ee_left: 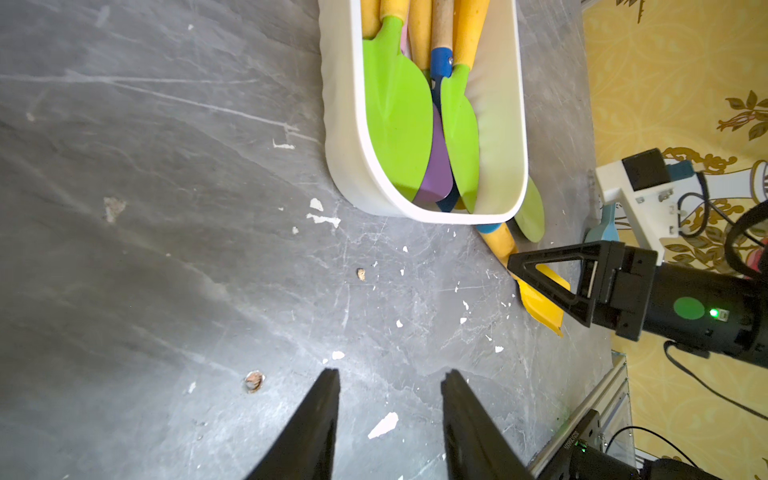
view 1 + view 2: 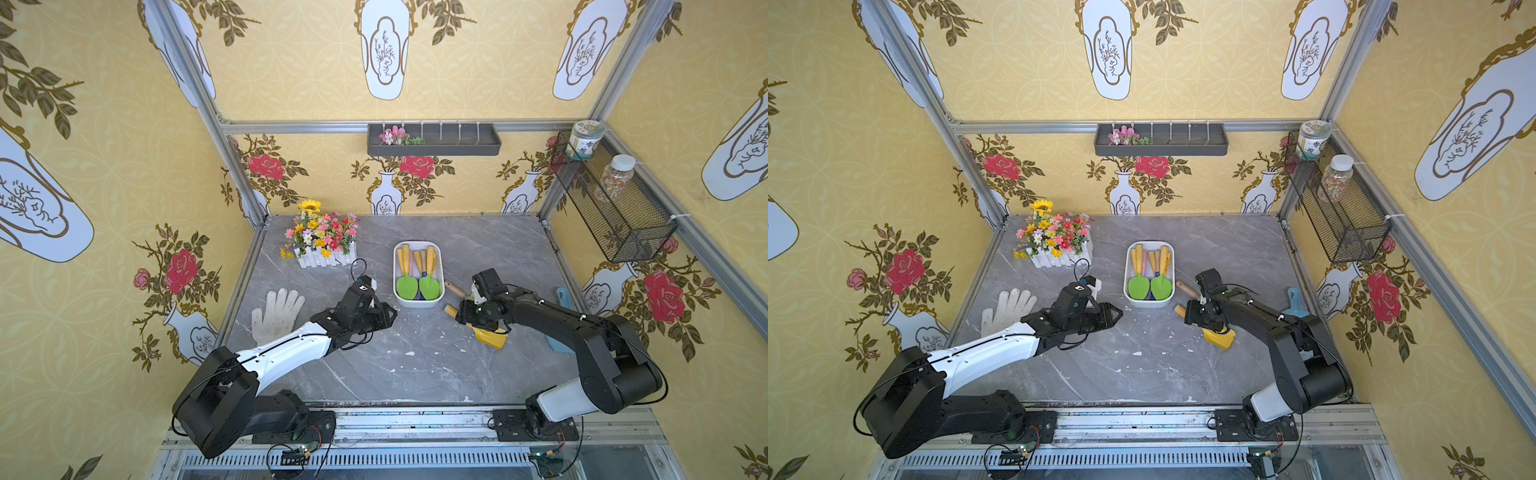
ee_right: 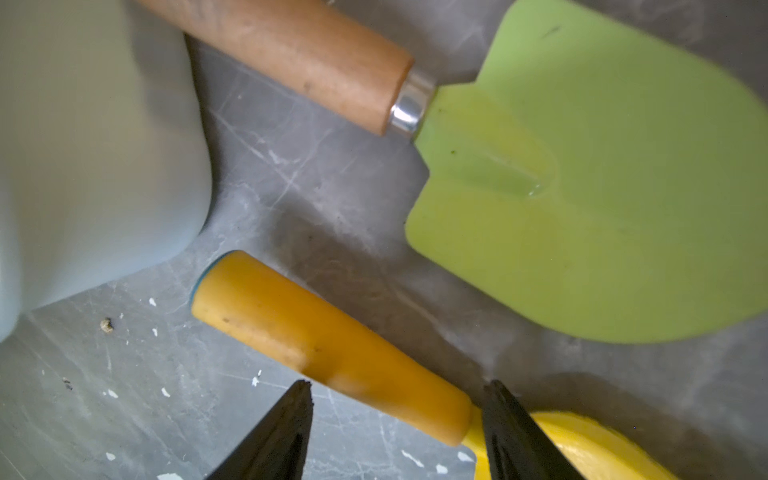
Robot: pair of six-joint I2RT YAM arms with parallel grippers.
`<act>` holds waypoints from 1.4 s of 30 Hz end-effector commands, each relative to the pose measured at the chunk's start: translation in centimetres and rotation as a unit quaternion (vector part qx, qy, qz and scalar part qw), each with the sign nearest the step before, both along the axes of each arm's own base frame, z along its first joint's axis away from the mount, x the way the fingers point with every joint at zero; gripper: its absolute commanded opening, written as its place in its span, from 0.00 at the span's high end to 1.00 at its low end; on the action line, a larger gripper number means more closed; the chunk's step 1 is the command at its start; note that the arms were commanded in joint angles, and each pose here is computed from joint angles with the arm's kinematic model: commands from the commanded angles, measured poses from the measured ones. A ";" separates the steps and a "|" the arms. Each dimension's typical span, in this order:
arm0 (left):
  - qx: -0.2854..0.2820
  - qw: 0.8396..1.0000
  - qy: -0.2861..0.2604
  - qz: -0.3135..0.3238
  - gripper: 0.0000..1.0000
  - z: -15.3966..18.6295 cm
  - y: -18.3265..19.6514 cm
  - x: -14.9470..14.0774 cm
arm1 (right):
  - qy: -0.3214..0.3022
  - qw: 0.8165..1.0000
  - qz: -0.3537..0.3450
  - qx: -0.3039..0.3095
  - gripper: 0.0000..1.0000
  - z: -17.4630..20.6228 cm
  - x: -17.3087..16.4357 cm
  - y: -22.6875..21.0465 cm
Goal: Put the shovel into the storage box
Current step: Pick up the shovel from the center of the board.
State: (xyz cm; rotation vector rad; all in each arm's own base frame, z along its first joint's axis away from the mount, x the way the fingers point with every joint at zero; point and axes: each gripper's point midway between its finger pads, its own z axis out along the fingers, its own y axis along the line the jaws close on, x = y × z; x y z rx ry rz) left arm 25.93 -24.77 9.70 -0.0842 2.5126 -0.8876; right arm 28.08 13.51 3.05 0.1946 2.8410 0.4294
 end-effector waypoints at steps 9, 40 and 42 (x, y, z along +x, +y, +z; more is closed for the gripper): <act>-0.007 1.000 0.001 -0.004 0.55 -0.2 -0.3 0.0 | -0.002 0.999 0.034 -0.039 0.32 0.1 -1.1 2.5; -0.005 1.000 0.005 -0.008 0.55 -0.5 -0.7 0.2 | 0.010 0.988 0.066 -0.141 0.65 -0.9 -2.0 1.9; -0.006 1.000 0.006 -0.009 0.55 -0.5 -0.8 0.3 | 0.007 0.988 0.063 -0.141 0.68 -0.7 -1.8 1.9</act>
